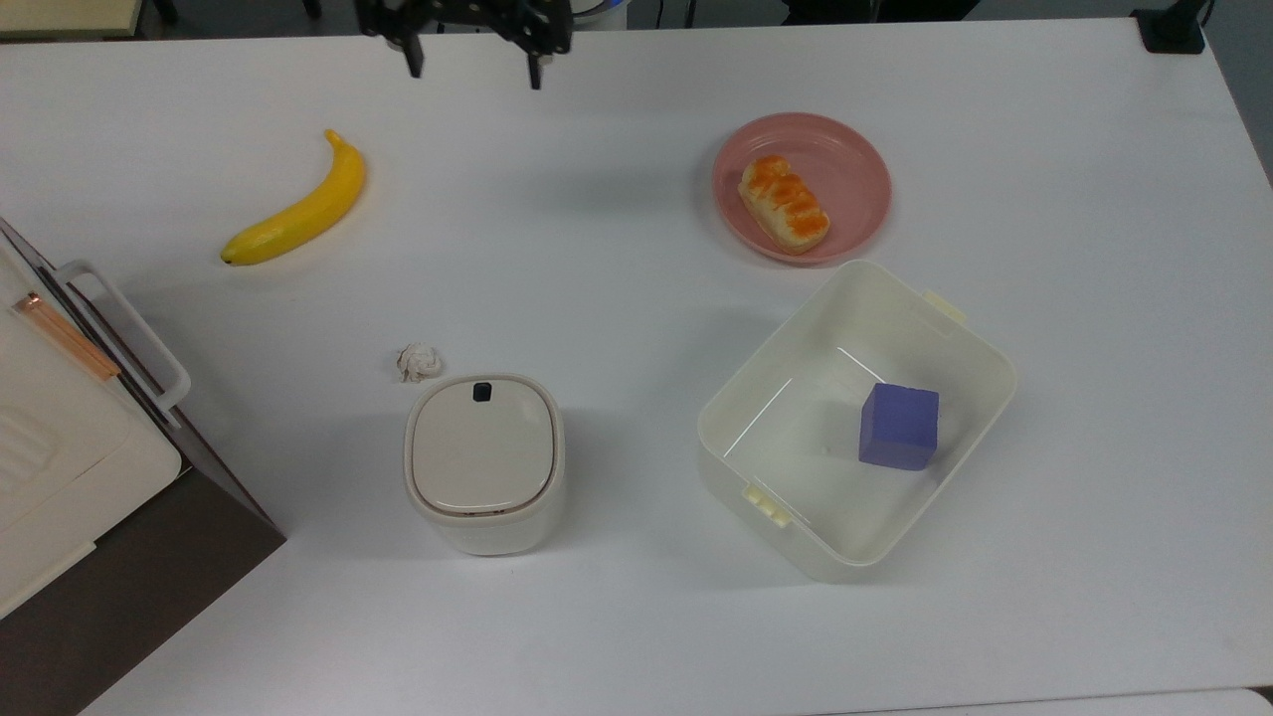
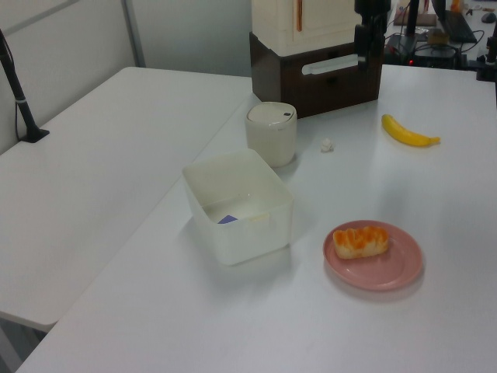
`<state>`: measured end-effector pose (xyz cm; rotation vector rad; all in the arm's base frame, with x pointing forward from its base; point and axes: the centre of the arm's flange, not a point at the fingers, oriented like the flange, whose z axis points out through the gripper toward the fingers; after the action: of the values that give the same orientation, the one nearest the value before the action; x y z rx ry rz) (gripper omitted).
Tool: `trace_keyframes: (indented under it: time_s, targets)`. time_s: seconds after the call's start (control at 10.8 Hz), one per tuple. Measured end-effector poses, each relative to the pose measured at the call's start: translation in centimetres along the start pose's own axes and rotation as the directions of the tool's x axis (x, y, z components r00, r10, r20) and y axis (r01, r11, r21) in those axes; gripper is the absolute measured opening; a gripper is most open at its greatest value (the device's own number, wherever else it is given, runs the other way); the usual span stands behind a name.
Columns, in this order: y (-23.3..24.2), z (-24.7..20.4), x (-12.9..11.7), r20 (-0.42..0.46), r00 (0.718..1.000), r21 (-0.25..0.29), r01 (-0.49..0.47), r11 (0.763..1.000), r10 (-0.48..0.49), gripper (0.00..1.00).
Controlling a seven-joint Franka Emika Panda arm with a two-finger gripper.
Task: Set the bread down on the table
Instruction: 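Move the open gripper over the bread on the pink plate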
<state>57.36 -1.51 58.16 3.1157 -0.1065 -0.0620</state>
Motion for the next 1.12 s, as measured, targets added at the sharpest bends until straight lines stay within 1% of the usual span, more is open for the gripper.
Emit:
trace_keyframes:
  time_s: [0.09,0.19,0.28,0.37,0.46,0.56,0.65,0.74,0.93,1.12]
  targets:
    - [-2.3,1.6,-0.2,0.024,0.999,-0.007,0.043,0.999,-0.043,1.0]
    - [-5.2,3.7,-0.5,0.039,0.995,-0.032,0.096,0.995,-0.095,1.0]
    - [-8.6,6.3,-1.1,0.051,0.99,-0.083,0.139,0.987,-0.135,1.0]
    - [-12.2,8.9,-2.2,0.072,0.983,-0.136,0.178,0.974,-0.17,1.0]
    - [-15.7,10.9,-3.8,0.094,0.974,-0.171,0.219,0.961,-0.205,1.0]
    - [-18.6,11.8,-5.2,0.104,0.967,-0.187,0.249,0.95,-0.233,1.0]
    - [-21.0,11.9,-6.3,0.101,0.961,-0.19,0.274,0.943,-0.259,1.0]
    - [-22.8,11.7,-7.3,0.091,0.959,-0.198,0.281,0.939,-0.268,1.0]
    - [-24.6,12.2,-8.2,0.079,0.96,-0.243,0.281,0.928,-0.269,1.0]
    - [-26.0,13.9,-8.9,0.083,0.958,-0.309,0.287,0.907,-0.274,1.0]
